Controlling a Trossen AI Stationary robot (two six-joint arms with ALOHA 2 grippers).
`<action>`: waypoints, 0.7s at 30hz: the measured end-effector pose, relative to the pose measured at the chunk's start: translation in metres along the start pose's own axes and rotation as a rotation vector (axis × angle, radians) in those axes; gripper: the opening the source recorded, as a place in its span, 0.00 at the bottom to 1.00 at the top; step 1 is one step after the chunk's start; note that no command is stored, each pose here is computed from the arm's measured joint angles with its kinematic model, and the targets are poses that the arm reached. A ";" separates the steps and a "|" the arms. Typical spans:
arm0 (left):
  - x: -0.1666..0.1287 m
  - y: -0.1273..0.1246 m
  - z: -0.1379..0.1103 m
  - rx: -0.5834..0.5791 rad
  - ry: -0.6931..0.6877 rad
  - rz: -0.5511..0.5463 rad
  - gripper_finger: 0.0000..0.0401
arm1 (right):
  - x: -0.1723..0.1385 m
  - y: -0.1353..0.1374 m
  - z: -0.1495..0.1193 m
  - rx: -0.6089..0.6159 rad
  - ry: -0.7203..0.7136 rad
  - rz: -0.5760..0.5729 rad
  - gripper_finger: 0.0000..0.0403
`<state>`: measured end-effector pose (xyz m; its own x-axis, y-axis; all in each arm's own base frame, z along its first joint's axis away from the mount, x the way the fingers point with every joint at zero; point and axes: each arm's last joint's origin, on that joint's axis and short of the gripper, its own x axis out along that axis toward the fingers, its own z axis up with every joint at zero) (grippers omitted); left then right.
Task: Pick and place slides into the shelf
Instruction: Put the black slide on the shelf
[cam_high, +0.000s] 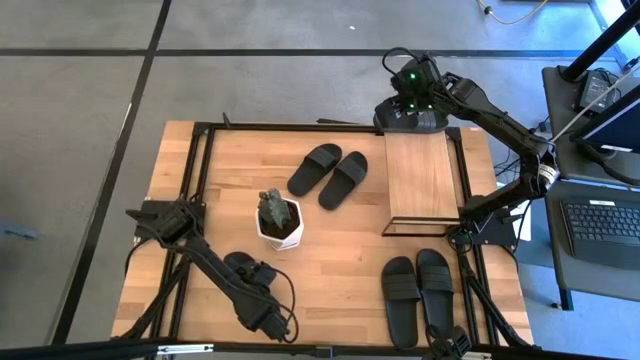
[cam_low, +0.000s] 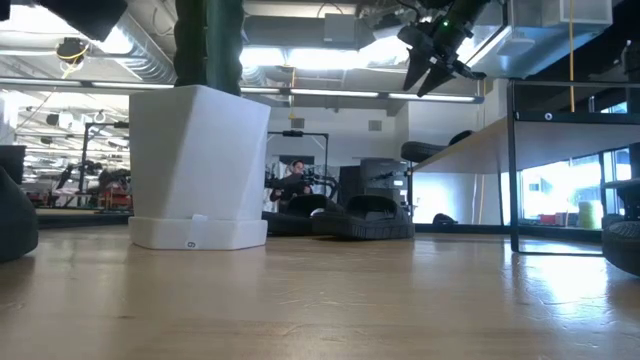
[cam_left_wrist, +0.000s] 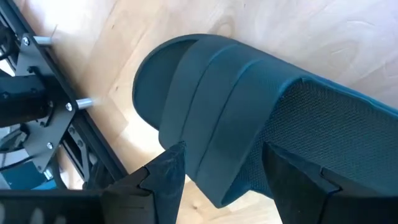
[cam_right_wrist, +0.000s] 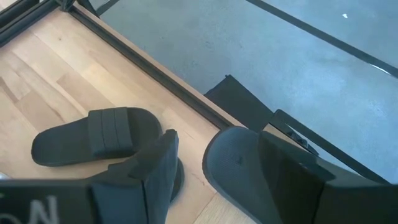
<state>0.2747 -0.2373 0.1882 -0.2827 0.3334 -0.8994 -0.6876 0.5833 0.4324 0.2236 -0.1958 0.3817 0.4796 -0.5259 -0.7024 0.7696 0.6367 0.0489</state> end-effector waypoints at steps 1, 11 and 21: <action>0.001 0.000 0.000 0.004 -0.003 0.004 0.50 | 0.000 0.000 0.000 0.000 -0.001 0.000 0.55; 0.015 0.000 0.004 -0.014 0.003 0.033 0.50 | 0.000 0.000 0.000 0.000 -0.003 0.000 0.55; 0.016 -0.001 0.015 -0.041 0.015 0.017 0.50 | 0.000 0.000 0.001 0.000 -0.006 0.001 0.55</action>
<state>0.2811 -0.2219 0.1745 -0.3042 0.3320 -0.8929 -0.7091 0.5470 0.4450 0.2238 -0.1961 0.3822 0.4825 -0.5287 -0.6983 0.7691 0.6372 0.0490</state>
